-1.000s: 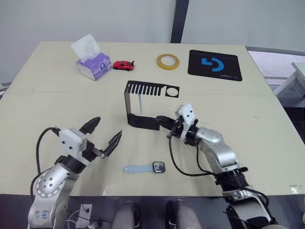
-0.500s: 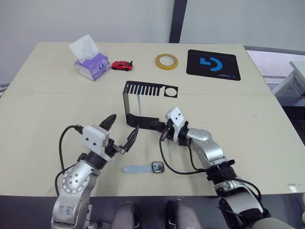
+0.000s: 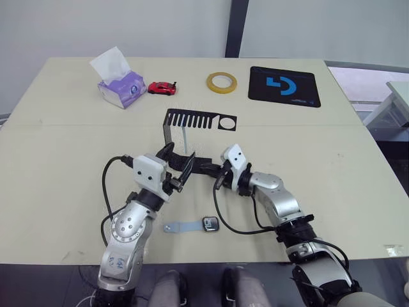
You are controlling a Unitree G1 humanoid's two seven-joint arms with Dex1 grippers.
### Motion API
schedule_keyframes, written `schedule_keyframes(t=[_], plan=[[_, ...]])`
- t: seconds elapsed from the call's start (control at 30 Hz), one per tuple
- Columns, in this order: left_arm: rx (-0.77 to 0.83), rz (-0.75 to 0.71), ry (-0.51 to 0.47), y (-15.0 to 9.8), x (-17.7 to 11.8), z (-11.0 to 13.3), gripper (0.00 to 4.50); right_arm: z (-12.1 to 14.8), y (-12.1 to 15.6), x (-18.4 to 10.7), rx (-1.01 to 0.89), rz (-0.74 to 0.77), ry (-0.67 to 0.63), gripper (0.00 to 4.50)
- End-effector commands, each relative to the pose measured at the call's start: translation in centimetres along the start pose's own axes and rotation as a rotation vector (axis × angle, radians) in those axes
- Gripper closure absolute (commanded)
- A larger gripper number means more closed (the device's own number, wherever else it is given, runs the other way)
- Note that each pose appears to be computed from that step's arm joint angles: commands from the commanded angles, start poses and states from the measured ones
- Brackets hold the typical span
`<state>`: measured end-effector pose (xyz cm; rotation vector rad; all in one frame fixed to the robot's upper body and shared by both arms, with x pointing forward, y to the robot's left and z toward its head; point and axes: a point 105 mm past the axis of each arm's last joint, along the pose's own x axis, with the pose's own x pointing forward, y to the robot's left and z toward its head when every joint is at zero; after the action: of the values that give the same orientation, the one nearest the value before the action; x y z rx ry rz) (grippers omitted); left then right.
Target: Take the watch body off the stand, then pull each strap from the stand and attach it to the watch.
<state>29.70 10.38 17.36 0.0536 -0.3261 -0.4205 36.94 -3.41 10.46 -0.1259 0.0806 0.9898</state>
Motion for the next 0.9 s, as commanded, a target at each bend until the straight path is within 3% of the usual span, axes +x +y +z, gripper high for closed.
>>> schedule_keyframes(t=[0.03,0.77,0.9], plan=[[0.029,0.019,-0.027,-0.1,0.5,0.7,1.58,-0.4,0.3,-0.1,0.017,0.014,0.014,4.50],[0.059,-0.009,-0.029,-0.2,4.1,0.1,1.58,-0.3,0.8,0.0,0.049,0.009,0.005,4.50],[0.058,-0.008,-0.045,-0.3,4.3,0.4,2.80,-0.3,0.9,0.1,0.052,0.011,0.010,4.50]])
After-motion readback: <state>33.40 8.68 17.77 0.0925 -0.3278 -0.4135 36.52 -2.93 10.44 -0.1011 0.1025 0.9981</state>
